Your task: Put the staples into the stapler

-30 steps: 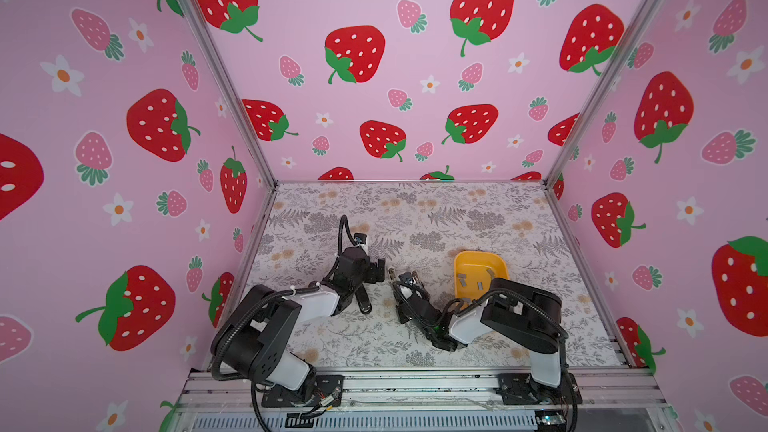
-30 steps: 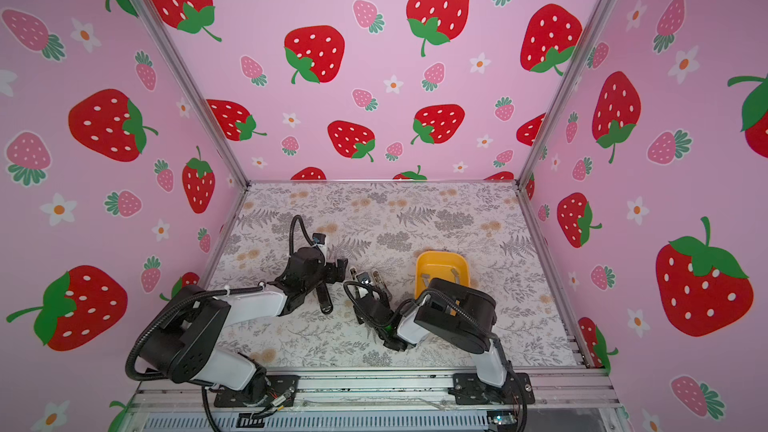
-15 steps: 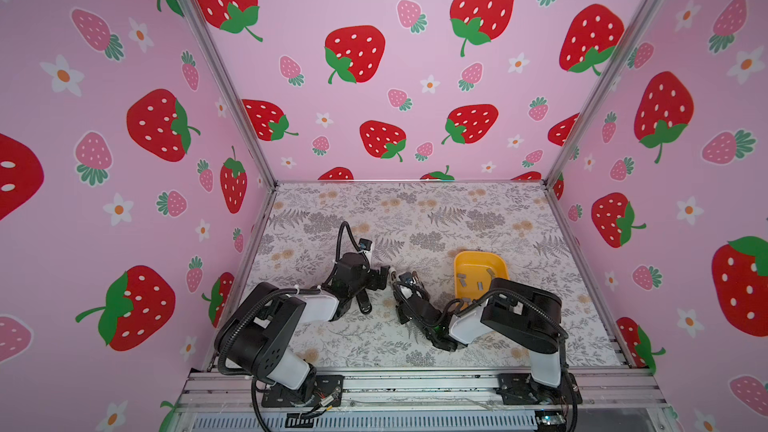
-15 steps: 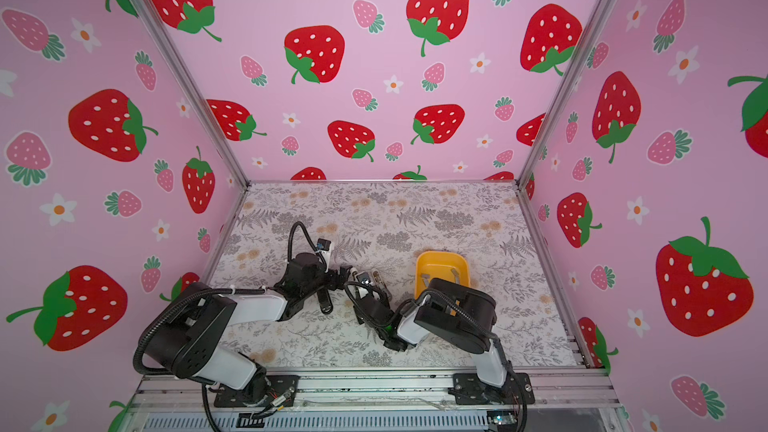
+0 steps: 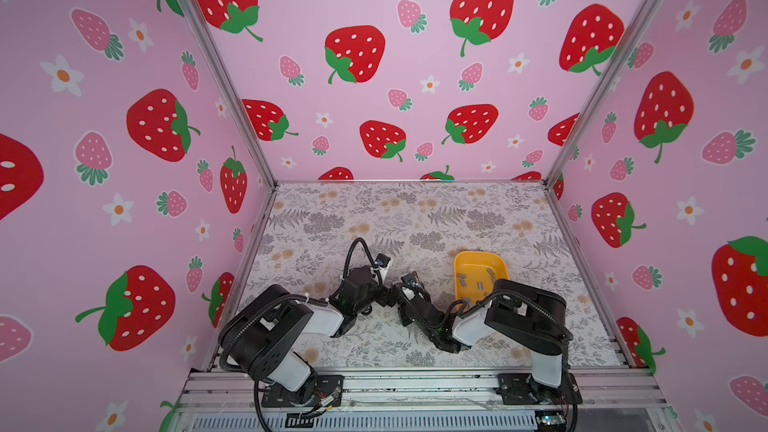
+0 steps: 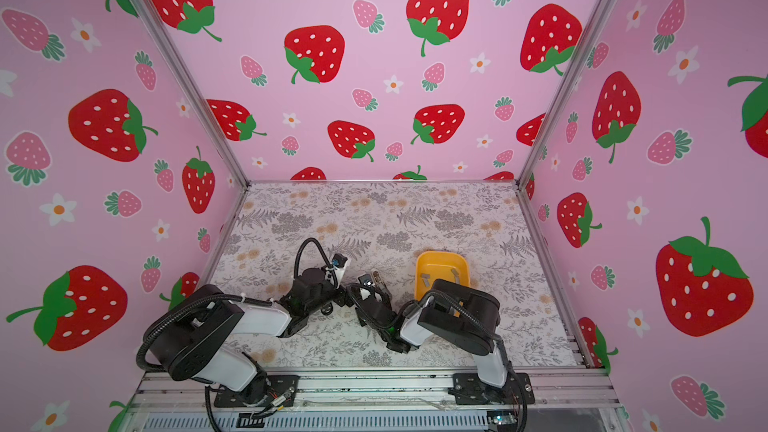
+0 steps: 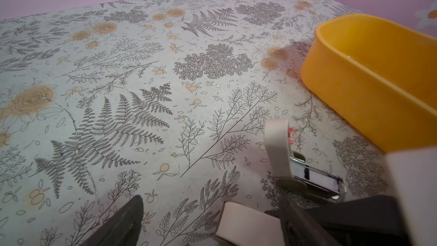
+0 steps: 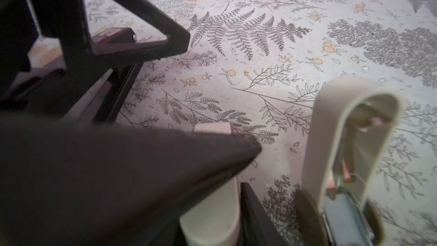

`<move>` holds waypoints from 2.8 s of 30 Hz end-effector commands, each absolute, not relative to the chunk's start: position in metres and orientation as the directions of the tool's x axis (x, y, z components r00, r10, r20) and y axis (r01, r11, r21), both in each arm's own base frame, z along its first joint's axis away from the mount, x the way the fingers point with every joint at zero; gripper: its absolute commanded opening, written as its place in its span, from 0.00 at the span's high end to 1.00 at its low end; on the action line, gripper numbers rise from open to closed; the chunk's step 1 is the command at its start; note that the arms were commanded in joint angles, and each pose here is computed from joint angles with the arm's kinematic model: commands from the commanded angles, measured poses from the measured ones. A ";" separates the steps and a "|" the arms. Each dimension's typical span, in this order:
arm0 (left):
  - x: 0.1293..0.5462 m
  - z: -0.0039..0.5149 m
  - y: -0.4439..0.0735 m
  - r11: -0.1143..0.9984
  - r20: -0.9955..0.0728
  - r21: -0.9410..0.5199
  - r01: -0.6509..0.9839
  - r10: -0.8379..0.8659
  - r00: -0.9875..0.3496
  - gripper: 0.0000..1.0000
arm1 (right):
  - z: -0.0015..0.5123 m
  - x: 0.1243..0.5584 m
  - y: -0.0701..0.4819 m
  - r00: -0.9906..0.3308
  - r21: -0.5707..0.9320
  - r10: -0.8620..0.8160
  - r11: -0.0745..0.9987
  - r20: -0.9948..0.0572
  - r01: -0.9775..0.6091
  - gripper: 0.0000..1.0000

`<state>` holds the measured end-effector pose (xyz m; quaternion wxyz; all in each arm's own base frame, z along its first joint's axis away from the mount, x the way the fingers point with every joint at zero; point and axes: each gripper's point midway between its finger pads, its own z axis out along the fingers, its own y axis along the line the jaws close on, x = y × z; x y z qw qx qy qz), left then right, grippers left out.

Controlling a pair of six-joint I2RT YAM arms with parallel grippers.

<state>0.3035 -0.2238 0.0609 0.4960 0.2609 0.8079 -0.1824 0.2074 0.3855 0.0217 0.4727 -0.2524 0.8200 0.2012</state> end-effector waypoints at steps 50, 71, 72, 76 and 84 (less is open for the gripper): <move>0.307 0.049 -0.222 0.801 -0.913 0.015 0.598 0.255 -0.319 0.39 | 0.020 0.199 0.375 -0.480 0.053 -0.304 0.800 -0.823 -0.597 0.88; 0.323 0.062 -0.219 0.845 -0.909 -0.003 0.535 0.221 -0.354 0.39 | 0.027 0.194 0.370 -0.446 0.053 -0.273 0.804 -0.852 -0.593 0.79; 0.325 0.066 -0.219 0.851 -0.908 -0.008 0.526 0.214 -0.360 0.38 | 0.039 0.196 0.372 -0.435 0.047 -0.270 0.805 -0.859 -0.591 0.76; 0.333 0.083 -0.217 0.872 -0.908 -0.018 0.490 0.190 -0.373 0.37 | 0.080 0.202 0.373 -0.406 0.036 -0.246 0.818 -0.880 -0.574 0.73; 0.341 0.101 -0.212 0.893 -0.893 -0.064 0.445 0.148 -0.426 0.35 | 0.079 0.199 0.334 -0.475 0.041 -0.241 0.860 -0.846 -0.508 0.56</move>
